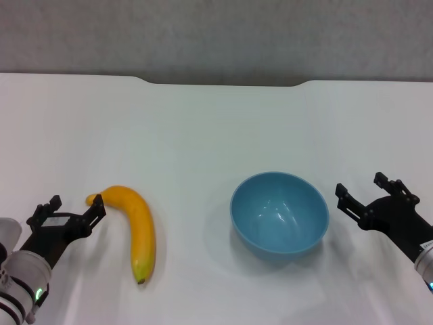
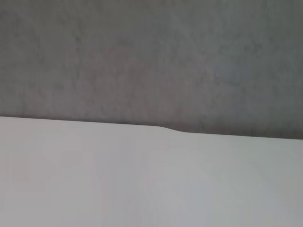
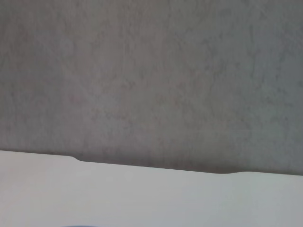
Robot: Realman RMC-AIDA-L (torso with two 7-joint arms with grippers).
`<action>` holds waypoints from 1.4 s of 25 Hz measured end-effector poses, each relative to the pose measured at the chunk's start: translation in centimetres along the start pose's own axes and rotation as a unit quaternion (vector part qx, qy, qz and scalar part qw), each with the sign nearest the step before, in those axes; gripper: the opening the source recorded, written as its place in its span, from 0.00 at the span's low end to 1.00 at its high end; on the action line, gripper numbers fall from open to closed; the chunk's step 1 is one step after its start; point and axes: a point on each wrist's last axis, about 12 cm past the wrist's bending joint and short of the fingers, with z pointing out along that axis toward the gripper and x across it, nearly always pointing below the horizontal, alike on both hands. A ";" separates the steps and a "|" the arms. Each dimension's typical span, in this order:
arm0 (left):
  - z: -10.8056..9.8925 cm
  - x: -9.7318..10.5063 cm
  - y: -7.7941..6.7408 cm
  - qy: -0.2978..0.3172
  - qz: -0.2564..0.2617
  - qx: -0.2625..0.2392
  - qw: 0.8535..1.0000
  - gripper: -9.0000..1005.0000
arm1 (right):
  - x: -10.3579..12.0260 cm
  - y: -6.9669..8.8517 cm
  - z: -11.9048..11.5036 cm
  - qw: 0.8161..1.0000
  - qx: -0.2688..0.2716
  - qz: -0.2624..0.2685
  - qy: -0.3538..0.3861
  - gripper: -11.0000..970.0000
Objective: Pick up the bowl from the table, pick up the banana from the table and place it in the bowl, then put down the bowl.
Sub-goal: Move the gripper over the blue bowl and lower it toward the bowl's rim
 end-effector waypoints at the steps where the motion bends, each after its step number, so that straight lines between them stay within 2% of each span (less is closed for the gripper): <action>1: 0.0 0.0 0.0 0.001 0.000 0.001 1.000 0.89 | 0.0 0.0 0.0 1.000 0.001 0.000 0.000 0.91; 13: 0.2 -0.1 -0.1 0.001 0.008 0.004 1.000 0.88 | 0.2 -0.2 0.1 1.000 0.007 0.005 0.010 0.91; 18: 0.3 -0.2 0.4 0.002 0.014 -0.003 1.000 0.88 | 0.1 -0.5 0.1 1.000 0.019 0.015 0.009 0.91; 28: 0.0 -0.2 0.4 -0.007 0.002 -0.005 1.000 0.87 | 0.1 -0.8 -0.2 0.999 0.031 0.020 -0.001 0.91; 35: 0.1 -0.6 0.3 -0.005 -0.026 -0.001 1.000 0.87 | -0.1 -0.9 -0.2 0.999 0.028 0.015 -0.005 0.91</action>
